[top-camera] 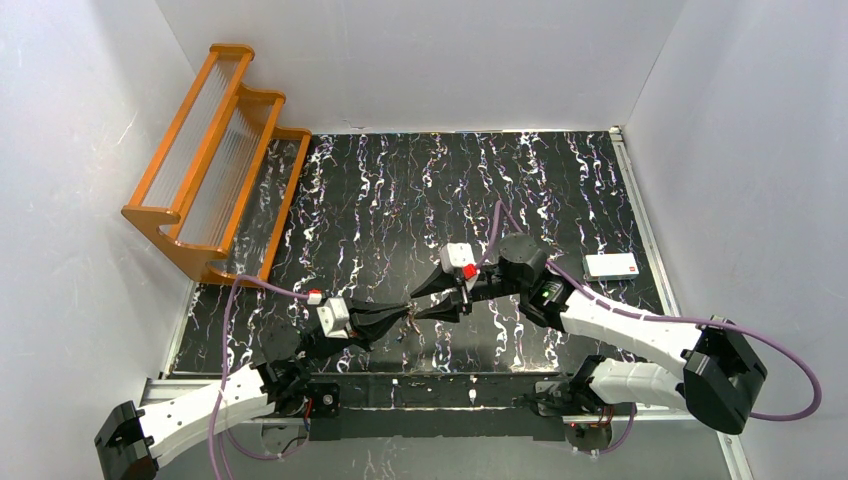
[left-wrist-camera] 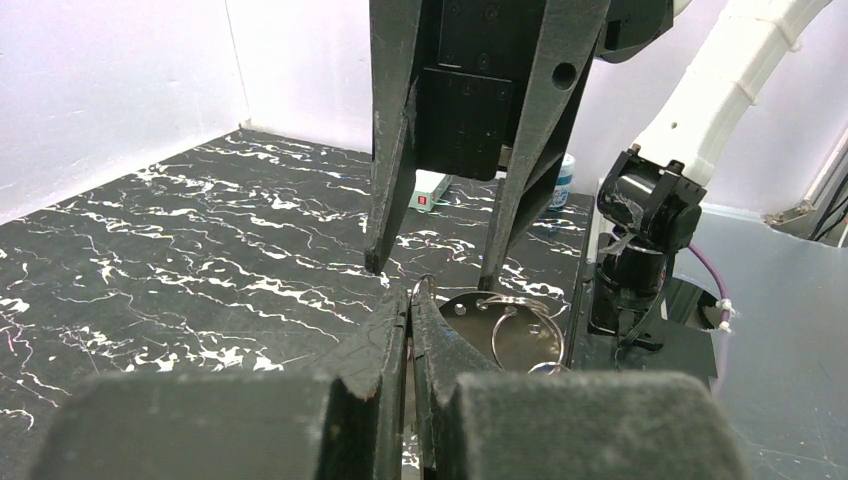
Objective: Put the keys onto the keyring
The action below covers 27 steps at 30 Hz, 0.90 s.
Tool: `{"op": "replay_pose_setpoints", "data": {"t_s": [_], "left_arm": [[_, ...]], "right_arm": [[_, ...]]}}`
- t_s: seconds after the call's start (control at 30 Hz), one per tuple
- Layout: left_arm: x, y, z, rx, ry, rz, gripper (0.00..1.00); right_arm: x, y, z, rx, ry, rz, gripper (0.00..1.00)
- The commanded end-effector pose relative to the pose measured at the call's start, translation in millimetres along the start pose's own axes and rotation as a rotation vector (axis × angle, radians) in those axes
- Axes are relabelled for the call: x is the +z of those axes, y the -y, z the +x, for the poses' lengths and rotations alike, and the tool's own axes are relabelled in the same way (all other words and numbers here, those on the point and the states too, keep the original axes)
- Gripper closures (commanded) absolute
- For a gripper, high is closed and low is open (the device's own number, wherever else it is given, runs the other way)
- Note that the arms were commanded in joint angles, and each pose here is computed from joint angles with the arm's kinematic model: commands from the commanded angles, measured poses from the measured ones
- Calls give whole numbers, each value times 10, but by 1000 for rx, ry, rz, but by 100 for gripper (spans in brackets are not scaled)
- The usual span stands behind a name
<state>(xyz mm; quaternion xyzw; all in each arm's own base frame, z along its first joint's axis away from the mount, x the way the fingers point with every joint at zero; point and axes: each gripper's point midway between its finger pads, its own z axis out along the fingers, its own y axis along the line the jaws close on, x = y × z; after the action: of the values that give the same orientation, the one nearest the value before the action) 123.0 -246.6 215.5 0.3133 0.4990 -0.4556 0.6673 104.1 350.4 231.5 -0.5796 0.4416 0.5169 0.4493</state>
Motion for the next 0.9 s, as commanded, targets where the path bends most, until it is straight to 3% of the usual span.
{"op": "replay_pose_setpoints", "data": {"t_s": [0.0, 0.43, 0.53, 0.7, 0.77, 0.87], "left_arm": [[-28, -26, -22, 19, 41, -12, 100], [-26, -9, -35, 14, 46, -3, 100], [-27, -6, -42, 14, 48, -2, 100], [-16, -19, -84, 29, 58, -7, 100], [-10, -49, -100, 40, 61, -22, 91], [-1, -94, -57, 67, 33, -39, 67]], "right_arm": [[37, 22, -273, -49, 59, -16, 50], [116, 136, -189, 8, 36, 6, 79], [117, 138, -191, 3, 35, 6, 97], [74, 165, -203, -29, 25, 38, 99], [53, 188, -194, -40, 9, 55, 99], [23, 199, -155, -50, -26, 65, 99]]}}
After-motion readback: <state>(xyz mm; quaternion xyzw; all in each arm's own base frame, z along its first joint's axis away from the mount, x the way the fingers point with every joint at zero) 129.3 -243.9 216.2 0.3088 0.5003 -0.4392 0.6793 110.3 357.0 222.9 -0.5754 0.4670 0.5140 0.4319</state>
